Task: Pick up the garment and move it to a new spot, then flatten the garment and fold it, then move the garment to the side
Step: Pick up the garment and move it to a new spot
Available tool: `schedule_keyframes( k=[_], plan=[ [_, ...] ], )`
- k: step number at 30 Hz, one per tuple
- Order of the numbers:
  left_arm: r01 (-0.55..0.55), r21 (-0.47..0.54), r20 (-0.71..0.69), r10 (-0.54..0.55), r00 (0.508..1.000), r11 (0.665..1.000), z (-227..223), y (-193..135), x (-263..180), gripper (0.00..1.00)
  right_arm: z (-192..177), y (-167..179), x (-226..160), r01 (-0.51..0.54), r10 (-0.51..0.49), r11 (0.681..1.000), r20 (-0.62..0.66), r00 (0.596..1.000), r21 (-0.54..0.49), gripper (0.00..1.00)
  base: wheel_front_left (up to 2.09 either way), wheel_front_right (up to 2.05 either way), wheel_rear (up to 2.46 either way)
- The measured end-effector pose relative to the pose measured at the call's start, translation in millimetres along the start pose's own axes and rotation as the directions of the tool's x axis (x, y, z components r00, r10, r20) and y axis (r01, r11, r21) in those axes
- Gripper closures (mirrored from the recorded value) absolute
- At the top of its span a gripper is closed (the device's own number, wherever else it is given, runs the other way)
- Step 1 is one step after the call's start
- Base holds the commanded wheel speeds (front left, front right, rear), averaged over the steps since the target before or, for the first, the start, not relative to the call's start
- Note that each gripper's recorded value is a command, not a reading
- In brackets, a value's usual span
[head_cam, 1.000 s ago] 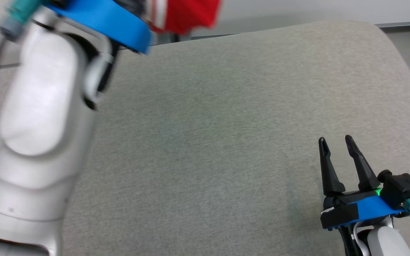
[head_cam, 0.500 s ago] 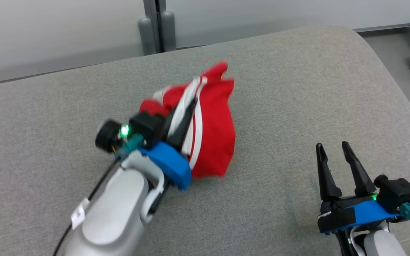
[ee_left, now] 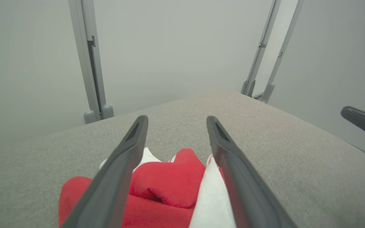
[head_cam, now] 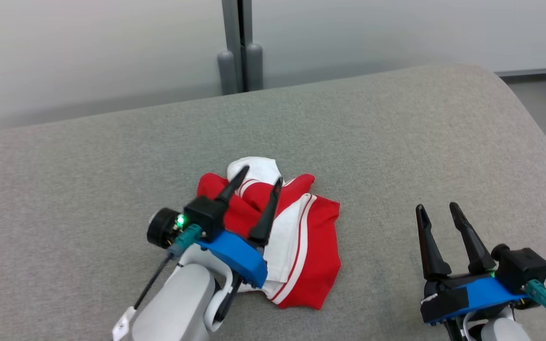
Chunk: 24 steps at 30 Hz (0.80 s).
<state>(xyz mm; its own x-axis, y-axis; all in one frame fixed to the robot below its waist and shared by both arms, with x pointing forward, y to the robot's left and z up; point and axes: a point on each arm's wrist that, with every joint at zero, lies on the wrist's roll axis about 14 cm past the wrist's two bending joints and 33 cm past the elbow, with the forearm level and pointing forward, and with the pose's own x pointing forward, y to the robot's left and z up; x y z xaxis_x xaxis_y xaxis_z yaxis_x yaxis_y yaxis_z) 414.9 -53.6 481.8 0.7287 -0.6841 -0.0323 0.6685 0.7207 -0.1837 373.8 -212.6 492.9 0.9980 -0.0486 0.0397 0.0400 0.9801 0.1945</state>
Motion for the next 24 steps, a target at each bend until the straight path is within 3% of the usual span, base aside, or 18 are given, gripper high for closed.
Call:
schedule_keyframes(
  k=[5,9,14,24],
  plan=[
    [-0.138,0.026,0.157,0.133,0.979,0.99,53.6,34.8,-17.4,0.0,3.2,13.0,-3.8,-0.039,0.038,0.999,0.011,0.999,0.009,0.0,0.0,0.0,0.0],
    [-0.289,0.042,0.264,0.269,0.926,0.956,88.4,74.7,-53.3,0.0,6.9,23.5,-3.8,-0.071,0.071,0.997,0.022,0.997,0.013,0.0,0.0,0.0,0.0],
    [-0.469,0.055,0.346,0.424,0.837,0.882,112.1,118.2,-111.9,0.0,6.9,37.2,-3.7,-0.113,0.113,0.993,0.022,0.993,0.016,0.0,0.0,0.0,0.0],
    [-0.687,0.057,0.365,0.625,0.69,0.724,105.8,157.0,-212.3,0.0,6.8,56.5,-2.3,-0.171,0.17,0.985,0.015,0.985,0.019,0.0,0.0,0.0,0.0]
  ],
)
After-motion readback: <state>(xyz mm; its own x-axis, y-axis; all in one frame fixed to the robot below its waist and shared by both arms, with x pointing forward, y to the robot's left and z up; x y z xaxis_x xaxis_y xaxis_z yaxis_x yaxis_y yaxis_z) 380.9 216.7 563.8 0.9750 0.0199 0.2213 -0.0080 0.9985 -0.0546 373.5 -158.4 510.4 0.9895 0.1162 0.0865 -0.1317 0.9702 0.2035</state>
